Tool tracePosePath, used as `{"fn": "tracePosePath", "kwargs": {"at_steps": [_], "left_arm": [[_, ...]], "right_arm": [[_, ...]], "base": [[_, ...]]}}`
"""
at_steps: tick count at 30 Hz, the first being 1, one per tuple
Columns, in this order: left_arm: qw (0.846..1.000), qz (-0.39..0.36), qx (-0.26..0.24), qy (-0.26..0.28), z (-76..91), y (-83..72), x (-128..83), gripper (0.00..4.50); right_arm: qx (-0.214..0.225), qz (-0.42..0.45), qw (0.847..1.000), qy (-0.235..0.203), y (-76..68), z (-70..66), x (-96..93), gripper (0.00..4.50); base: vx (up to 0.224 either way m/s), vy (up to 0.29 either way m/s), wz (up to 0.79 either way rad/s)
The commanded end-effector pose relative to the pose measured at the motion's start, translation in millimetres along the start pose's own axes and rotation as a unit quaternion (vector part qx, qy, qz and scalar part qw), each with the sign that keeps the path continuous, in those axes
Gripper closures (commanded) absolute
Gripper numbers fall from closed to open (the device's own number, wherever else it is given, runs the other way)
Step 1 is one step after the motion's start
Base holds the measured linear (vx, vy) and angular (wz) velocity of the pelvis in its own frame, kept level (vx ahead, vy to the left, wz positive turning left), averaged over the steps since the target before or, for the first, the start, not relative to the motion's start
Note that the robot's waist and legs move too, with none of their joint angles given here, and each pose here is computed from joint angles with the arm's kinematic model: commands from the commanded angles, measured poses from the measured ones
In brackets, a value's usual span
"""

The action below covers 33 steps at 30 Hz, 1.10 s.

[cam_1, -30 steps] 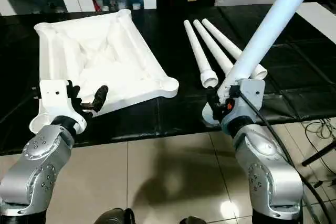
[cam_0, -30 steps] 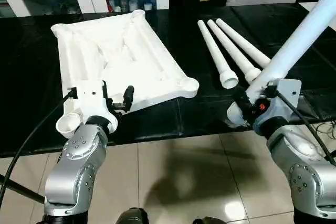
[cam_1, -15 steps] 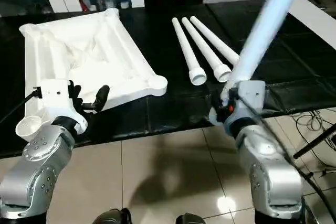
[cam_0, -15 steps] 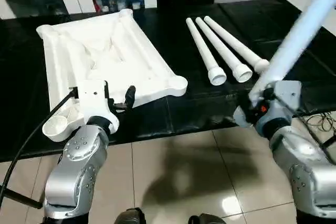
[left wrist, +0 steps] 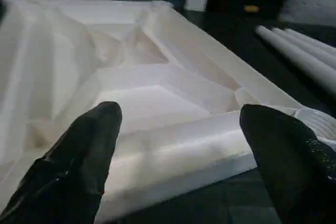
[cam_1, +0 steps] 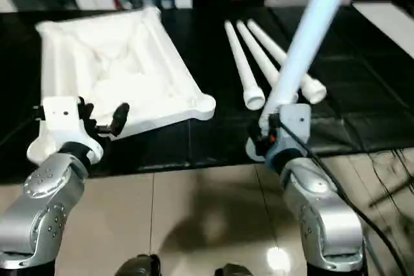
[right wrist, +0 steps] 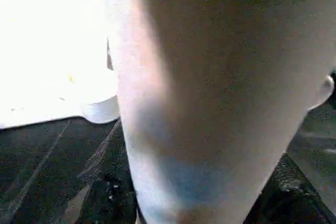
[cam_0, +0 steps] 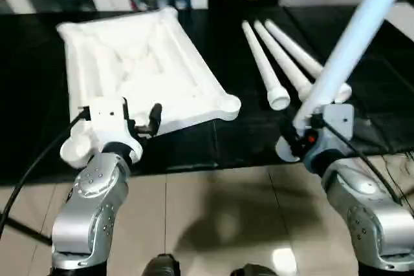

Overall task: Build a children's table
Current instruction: Move to table

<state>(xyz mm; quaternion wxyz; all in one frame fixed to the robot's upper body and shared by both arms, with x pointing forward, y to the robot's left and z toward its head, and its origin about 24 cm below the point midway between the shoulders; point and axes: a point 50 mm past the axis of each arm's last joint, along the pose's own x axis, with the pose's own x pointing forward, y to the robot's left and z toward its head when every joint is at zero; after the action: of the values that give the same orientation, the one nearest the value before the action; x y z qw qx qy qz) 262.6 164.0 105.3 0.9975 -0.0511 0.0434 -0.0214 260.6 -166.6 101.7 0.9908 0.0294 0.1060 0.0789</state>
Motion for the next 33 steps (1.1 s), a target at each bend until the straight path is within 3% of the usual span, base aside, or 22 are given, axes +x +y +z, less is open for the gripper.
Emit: {"fn": "tracePosePath", "kwargs": {"at_steps": [1,5,8,13,15,18,23,33], "left_arm": [[1.000,-0.004,0.001,0.007,-1.1,-4.5,0.9,0.47],[1.000,-0.010,0.005,0.005,-1.1,-6.2,1.4,0.47],[1.000,-0.014,0.014,0.006,-1.8,-7.3,0.7,0.47],[1.000,-0.019,0.013,0.005,-2.1,-8.8,0.6,0.47],[1.000,-0.018,0.013,0.005,-2.6,-8.6,0.7,0.47],[0.999,-0.027,0.015,-0.006,0.5,-10.4,2.0,0.47],[0.999,-0.036,-0.001,-0.014,2.5,-10.7,0.0,0.47],[0.999,-0.037,-0.003,-0.017,4.3,-8.5,0.4,0.47]], "right_arm": [[-0.003,-0.019,1.000,-0.014,-8.6,5.8,-2.5,2.59],[-0.001,-0.014,1.000,0.000,-7.6,2.1,-3.4,2.59],[0.038,-0.020,0.999,-0.012,-9.5,3.5,-6.2,2.59],[0.043,-0.014,0.999,-0.009,-7.8,3.5,-6.2,2.59],[0.039,-0.017,0.999,-0.011,-7.1,4.2,-6.0,2.59],[-0.023,-0.003,1.000,-0.005,-2.6,3.8,-2.2,2.59],[-0.031,-0.004,0.999,-0.025,0.7,9.0,-2.6,2.59],[-0.047,0.018,0.998,-0.026,8.9,9.6,0.4,2.59]], "base": [[-0.011,-0.235,0.02],[-0.031,-0.177,0.00],[-0.020,-0.098,0.05],[-0.021,-0.051,0.04],[0.000,0.000,0.00],[0.001,0.042,0.00],[0.000,0.000,0.00],[-0.003,0.029,-0.01]]}}
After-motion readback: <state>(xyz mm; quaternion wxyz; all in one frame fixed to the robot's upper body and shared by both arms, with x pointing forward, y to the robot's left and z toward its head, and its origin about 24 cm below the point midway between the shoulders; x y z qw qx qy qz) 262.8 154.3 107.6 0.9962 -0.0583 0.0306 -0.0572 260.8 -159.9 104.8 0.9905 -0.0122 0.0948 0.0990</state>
